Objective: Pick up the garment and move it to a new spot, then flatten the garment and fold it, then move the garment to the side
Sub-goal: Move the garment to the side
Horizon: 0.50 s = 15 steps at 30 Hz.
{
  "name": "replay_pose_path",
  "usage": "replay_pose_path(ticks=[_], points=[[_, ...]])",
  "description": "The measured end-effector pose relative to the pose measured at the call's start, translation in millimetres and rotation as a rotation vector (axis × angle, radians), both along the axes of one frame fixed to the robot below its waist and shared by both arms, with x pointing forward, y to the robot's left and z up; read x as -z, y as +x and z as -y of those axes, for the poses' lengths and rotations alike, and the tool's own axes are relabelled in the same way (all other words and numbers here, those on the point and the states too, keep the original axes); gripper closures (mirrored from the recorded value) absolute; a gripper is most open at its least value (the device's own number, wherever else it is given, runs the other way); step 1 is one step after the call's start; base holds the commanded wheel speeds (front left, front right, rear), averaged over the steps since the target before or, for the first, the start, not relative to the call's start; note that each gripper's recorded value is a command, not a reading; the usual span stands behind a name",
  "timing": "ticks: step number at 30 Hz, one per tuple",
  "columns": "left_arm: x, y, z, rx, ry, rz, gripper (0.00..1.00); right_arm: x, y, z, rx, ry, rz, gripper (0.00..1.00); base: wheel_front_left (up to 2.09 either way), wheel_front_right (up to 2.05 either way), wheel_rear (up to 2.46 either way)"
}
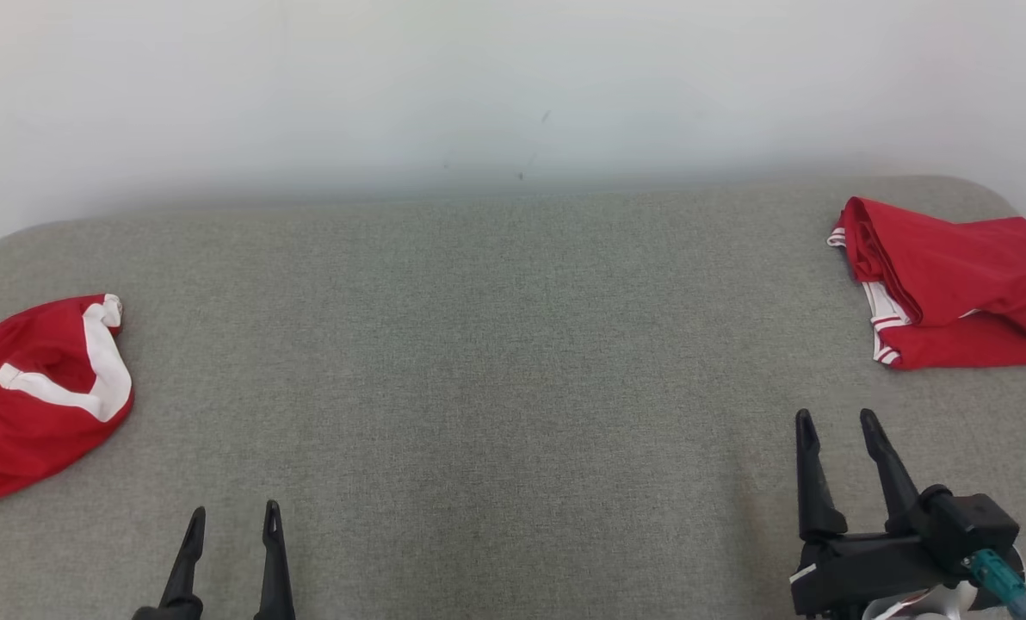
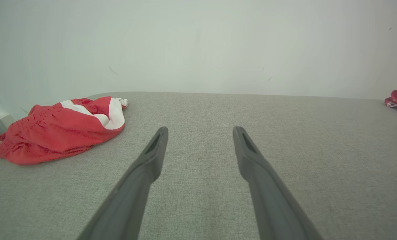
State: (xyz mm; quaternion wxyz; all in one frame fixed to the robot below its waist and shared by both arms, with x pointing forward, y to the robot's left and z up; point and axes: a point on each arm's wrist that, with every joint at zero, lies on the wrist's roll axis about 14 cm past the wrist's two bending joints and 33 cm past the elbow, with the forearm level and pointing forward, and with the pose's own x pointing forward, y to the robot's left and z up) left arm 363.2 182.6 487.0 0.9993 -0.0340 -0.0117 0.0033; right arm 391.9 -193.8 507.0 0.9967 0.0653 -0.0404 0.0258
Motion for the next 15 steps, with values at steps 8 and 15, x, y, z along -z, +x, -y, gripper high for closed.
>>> replay_pose_path(ticks=[8,15], points=[[3,-6,-3,-0.013,0.002,-0.01,0.0,11,-11,-22,-0.047,0.001,-0.03,0.0,0.0,0.0,0.0],[4,-10,-5,-0.022,0.021,-0.014,0.0,22,-21,-35,-0.081,-0.017,-0.062,0.0,0.0,0.0,0.0]])
